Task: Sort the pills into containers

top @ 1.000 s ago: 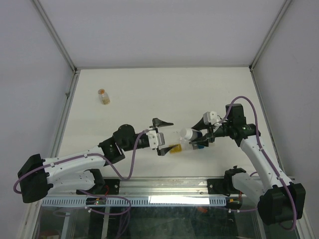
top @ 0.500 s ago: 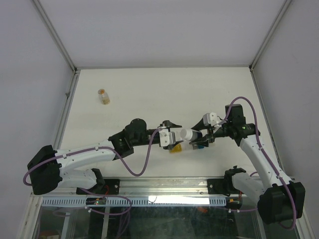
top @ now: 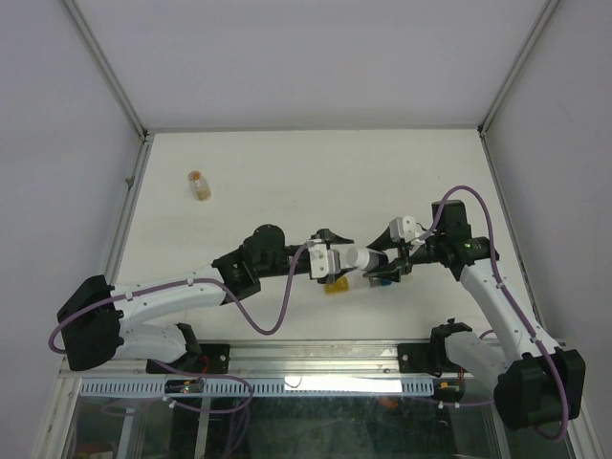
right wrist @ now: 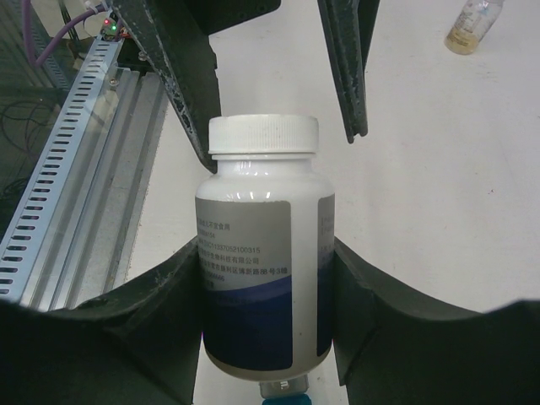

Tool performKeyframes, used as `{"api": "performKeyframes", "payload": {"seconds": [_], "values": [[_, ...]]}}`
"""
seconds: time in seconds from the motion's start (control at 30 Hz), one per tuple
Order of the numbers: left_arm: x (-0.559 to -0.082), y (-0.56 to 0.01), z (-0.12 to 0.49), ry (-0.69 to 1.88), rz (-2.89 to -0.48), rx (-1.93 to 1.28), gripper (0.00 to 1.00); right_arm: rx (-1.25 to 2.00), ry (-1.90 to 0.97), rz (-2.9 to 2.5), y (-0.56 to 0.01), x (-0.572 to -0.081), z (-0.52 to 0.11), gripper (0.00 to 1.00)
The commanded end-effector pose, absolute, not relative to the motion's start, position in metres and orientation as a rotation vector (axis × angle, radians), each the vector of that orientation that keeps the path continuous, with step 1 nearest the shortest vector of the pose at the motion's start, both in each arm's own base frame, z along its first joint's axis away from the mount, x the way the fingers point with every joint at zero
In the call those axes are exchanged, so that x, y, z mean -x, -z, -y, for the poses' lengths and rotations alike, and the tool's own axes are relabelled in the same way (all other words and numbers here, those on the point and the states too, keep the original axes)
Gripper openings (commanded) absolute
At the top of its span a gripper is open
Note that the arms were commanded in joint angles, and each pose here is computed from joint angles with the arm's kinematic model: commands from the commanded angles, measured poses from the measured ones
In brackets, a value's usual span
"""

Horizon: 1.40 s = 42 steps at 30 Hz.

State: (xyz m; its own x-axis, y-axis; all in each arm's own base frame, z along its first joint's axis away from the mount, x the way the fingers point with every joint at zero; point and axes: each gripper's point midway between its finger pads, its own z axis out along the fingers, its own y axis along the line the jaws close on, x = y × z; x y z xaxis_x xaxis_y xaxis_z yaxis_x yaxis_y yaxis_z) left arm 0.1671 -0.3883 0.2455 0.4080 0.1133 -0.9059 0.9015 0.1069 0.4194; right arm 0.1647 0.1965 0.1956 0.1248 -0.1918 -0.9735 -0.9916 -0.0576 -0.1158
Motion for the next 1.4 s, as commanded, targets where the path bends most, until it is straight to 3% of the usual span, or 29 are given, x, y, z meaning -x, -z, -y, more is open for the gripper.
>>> {"api": "performKeyframes", "payload": {"seconds": [0.0, 0.33, 0.63, 0.77, 0.93, 1.2, 1.37], "values": [[-0.162, -0.281, 0.399, 0.798, -0.911, -1.315, 0.54, 1.451, -1.043, -1.179, -0.204, -0.165, -0.198, 0.00], [-0.158, -0.281, 0.403, 0.826, -0.910, -1.336, 0.42, 1.457, -1.036, -1.182, -0.202, -0.165, -0.198, 0.00], [-0.160, -0.281, 0.403, 0.918, -1.044, -1.263, 0.00, 1.456, -1.014, -1.205, -0.201, -0.169, -0.197, 0.00], [-0.175, -0.275, 0.397, 1.019, -1.334, -1.005, 0.00, 1.431, -0.991, -1.254, -0.200, -0.178, -0.195, 0.00], [-0.194, -0.259, 0.390, 1.235, -1.705, -0.444, 0.00, 1.397, -0.968, -1.323, -0.195, -0.190, -0.194, 0.00], [-0.201, -0.268, 0.399, 1.280, -1.719, -0.358, 0.00, 1.389, -0.962, -1.340, -0.195, -0.192, -0.194, 0.00], [-0.192, -0.288, 0.388, 1.302, -1.617, -0.397, 0.66, 1.388, -0.970, -1.338, -0.196, -0.191, -0.194, 0.00]]}}
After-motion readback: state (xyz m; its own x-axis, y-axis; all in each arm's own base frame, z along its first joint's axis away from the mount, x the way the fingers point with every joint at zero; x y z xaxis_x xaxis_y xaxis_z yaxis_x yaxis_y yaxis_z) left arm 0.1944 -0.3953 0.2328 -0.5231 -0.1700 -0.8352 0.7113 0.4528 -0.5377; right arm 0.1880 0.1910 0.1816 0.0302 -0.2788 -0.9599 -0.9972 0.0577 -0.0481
